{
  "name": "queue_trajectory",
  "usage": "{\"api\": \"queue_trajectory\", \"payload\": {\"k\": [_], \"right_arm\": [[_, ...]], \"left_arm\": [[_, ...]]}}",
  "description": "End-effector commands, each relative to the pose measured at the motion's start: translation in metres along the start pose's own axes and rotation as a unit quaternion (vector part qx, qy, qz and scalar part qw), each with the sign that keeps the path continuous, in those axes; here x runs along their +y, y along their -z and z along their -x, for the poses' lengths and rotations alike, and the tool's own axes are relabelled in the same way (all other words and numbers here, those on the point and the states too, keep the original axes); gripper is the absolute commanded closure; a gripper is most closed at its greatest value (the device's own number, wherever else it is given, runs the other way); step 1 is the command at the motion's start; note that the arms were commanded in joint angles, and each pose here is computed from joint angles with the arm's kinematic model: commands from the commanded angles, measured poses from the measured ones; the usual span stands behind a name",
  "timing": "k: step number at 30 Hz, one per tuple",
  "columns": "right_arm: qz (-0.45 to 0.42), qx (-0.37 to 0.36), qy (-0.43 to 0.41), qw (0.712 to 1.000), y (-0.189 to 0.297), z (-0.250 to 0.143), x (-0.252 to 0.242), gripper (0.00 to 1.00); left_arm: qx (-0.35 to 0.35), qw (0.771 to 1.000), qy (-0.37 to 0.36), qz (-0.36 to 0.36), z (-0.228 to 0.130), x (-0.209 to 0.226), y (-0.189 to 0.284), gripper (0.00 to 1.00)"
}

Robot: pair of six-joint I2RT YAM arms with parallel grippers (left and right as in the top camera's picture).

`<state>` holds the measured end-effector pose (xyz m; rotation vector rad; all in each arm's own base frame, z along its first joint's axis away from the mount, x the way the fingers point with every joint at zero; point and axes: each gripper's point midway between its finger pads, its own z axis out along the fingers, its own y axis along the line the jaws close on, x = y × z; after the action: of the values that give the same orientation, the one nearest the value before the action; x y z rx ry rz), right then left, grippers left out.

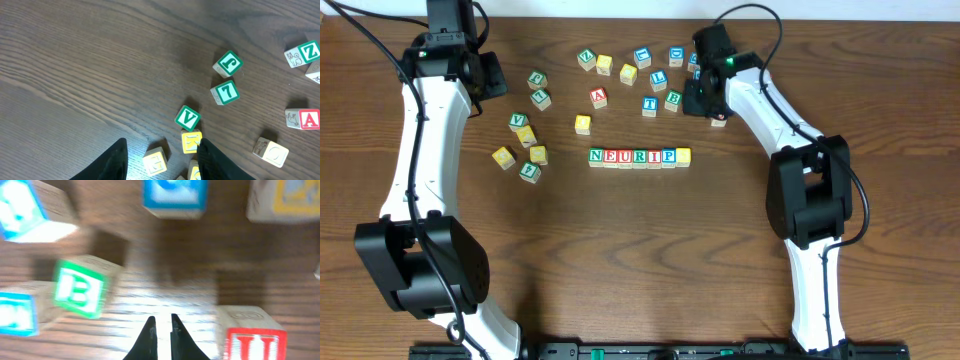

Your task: Spell out NEURIPS

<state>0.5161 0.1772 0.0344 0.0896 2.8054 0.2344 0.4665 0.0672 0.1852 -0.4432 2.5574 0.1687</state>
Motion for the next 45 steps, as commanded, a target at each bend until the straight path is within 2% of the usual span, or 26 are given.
{"api": "queue_trajectory", "payload": {"k": [1, 10, 17, 24, 35, 45], "right_arm": [[0.039, -0.004, 0.023, 0.999, 0.008, 0.003, 0.03, 0.94], [0.109, -0.013, 0.082, 0.991, 0.02, -0.009, 0.1, 0.92], [0.155, -0.052, 0.136, 0.977, 0.025, -0.023, 0.17, 0.9], [0.189, -0.077, 0.173, 0.964, 0.019, -0.04, 0.219, 0.9], [0.2, -0.052, 0.214, 0.955, -0.007, -0.08, 0.248, 0.9], [0.196, -0.044, 0.221, 0.954, -0.016, -0.087, 0.247, 0.9]], "left_arm": [[-0.001, 1.0, -0.008, 0.007, 0.003, 0.002, -0.002, 0.55], [-0.001, 1.0, -0.008, 0.007, 0.003, 0.002, -0.002, 0.55], [-0.001, 1.0, -0.008, 0.007, 0.003, 0.002, -0.002, 0.56], [-0.001, 1.0, -0.008, 0.007, 0.003, 0.002, -0.002, 0.56], [-0.001, 1.0, -0.008, 0.007, 0.003, 0.002, -0.002, 0.55], [-0.001, 1.0, -0.008, 0.007, 0.003, 0.002, -0.002, 0.55]]}}
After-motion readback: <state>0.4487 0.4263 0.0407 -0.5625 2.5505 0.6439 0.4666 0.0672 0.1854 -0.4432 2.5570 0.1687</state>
